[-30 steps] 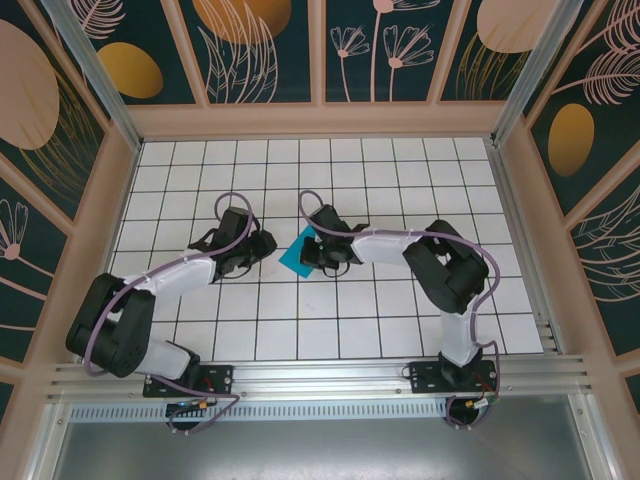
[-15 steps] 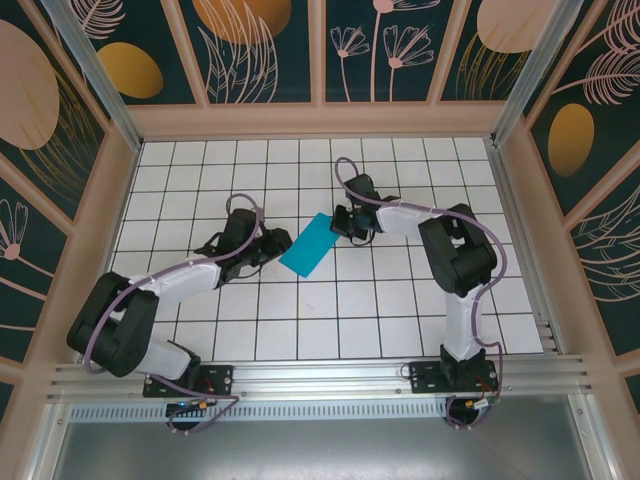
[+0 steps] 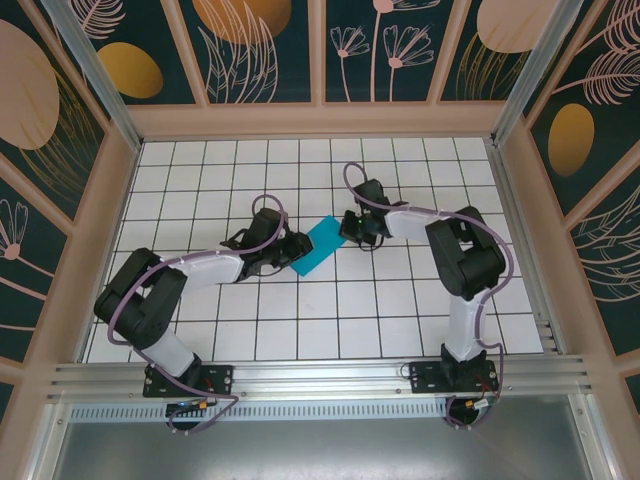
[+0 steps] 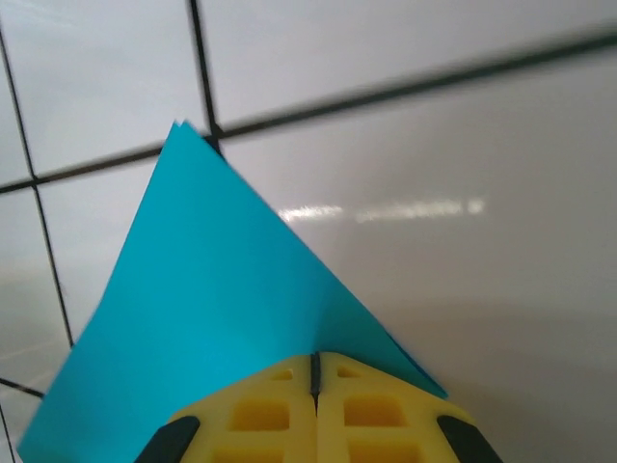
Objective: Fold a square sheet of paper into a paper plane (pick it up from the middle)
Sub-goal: First fold in half a square sheet of paper at the center of the table.
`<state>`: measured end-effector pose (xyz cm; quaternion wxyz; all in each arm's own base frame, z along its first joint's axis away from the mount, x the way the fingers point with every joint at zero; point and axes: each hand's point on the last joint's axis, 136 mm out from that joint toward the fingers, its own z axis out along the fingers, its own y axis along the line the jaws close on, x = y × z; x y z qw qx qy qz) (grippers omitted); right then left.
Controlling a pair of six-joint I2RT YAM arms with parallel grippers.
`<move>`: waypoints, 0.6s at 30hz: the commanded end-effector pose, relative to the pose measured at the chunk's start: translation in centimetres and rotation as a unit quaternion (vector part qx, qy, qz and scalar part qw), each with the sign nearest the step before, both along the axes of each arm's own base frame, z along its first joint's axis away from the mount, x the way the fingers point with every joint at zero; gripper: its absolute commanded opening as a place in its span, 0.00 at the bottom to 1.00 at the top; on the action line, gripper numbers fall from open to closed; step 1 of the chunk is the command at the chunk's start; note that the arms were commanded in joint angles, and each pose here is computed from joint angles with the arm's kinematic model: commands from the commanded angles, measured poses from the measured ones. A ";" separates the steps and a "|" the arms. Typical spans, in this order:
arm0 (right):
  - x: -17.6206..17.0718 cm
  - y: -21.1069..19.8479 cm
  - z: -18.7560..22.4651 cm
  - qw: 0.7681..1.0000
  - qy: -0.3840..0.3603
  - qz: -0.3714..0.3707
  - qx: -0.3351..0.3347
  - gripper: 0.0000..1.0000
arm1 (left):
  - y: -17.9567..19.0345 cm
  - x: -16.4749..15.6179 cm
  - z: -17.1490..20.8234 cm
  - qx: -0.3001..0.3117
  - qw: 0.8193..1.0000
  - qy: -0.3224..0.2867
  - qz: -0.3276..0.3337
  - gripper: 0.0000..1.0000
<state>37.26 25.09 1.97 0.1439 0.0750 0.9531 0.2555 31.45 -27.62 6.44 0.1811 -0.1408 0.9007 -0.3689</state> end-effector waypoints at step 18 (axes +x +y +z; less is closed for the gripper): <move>-6.0 4.3 2.3 0.982 0.009 0.106 0.154 0.00 | -4.2 -0.5 -2.4 -0.041 0.998 0.037 0.003 0.00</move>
